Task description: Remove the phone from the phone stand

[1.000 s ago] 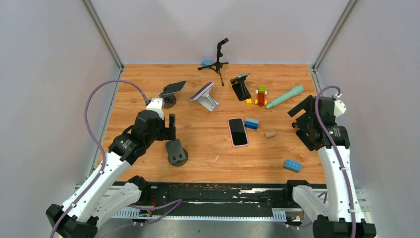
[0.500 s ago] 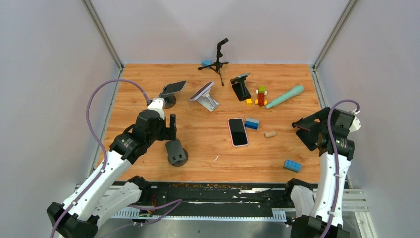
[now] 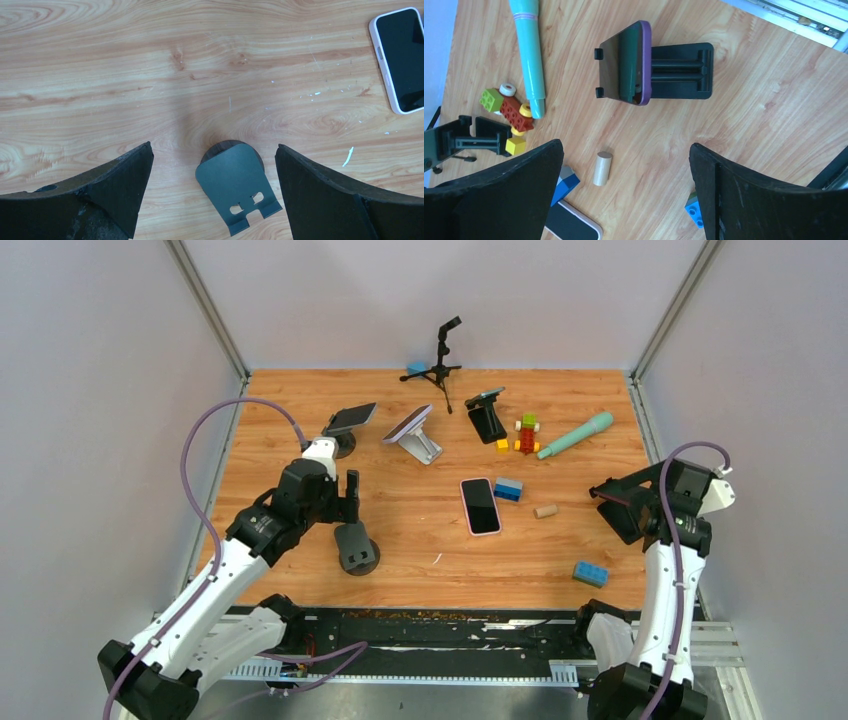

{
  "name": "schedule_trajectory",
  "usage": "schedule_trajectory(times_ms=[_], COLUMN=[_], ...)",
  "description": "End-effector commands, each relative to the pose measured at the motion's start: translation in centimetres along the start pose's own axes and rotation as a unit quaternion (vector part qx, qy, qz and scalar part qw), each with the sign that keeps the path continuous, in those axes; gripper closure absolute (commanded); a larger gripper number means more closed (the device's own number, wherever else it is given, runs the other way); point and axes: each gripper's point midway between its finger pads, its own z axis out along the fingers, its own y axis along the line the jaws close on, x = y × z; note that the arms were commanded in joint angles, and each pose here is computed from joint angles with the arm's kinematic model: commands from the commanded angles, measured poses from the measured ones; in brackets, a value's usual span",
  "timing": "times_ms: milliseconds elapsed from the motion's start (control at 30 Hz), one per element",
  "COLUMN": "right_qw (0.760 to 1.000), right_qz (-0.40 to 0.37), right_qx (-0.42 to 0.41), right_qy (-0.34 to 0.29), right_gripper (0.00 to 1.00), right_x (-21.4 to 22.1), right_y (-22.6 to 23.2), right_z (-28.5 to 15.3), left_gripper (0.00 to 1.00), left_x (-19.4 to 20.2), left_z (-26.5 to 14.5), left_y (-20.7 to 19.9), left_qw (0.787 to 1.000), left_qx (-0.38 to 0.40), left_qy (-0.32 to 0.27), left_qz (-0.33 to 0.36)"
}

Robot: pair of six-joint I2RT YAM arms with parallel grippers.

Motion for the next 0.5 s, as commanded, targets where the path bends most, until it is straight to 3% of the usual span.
schedule_trajectory(times_ms=[0, 233, 467], right_qw=[0.999, 0.997, 0.998], right_qz=[0.018, 0.013, 0.021], right_qx=[0.016, 0.032, 0.025], right_qy=[-0.044, -0.069, -0.06], right_gripper=[0.02, 0.03, 0.11], right_x=[-1.7, -2.8, -2.6], right_y=[-0.4, -0.6, 0.3], right_z=[0.8, 1.8, 3.8], left_gripper=[0.01, 0.02, 0.02], left_x=[-0.8, -0.3, -0.3], left_z=[0.1, 0.8, 0.9], left_y=[0.0, -0.2, -0.1], left_qw=[1.0, 1.0, 1.0], left_qx=[-0.001, 0.0, -0.002], left_qy=[-0.016, 0.001, 0.001], left_qz=[0.001, 0.002, 0.005])
